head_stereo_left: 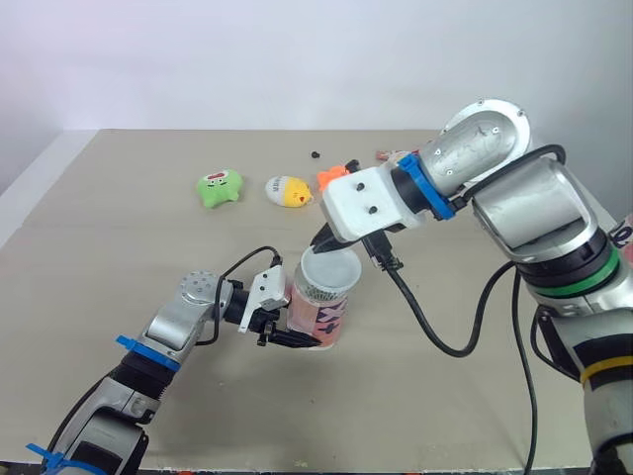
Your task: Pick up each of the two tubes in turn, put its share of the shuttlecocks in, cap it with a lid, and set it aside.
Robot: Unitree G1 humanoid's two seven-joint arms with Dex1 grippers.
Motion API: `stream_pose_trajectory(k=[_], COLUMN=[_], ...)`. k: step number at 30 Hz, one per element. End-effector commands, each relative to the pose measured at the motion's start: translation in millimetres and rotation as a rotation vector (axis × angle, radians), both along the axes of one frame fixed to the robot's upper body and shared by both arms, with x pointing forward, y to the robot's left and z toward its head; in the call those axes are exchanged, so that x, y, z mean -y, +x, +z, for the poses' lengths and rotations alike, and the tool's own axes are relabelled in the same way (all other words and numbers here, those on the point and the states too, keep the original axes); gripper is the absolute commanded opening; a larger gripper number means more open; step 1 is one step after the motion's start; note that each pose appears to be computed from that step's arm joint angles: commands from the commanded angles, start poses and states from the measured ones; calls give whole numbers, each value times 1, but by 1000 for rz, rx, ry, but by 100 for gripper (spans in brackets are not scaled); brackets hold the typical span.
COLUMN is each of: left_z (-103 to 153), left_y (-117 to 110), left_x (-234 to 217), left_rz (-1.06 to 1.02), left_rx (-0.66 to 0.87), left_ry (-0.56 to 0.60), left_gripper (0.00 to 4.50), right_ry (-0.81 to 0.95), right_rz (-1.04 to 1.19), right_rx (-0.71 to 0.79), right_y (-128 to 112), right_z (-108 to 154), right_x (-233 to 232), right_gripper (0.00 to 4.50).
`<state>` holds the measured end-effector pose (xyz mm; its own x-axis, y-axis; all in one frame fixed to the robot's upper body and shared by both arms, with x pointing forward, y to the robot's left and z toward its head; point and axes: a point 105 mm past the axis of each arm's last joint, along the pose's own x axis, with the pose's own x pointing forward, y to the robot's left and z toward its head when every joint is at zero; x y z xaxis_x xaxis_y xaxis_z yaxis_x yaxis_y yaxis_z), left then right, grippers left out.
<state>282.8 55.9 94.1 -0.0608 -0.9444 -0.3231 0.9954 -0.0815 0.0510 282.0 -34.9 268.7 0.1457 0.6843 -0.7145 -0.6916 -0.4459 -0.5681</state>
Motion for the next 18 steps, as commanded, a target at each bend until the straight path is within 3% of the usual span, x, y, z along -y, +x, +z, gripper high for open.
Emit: stream_pose_trajectory(k=[1,18], left_z=[-29,-29], left_y=[-3,-3], left_x=[-14,-14], left_rz=[37,22], left_rx=[-67,-51], left_ry=[119,139], left_gripper=[243,243], right_ry=[34,4], right_rz=[47,105], right_rx=[6,9], right_y=[-8,-3], right_z=[9,0], right_x=[-3,-8], right_gripper=[6,6])
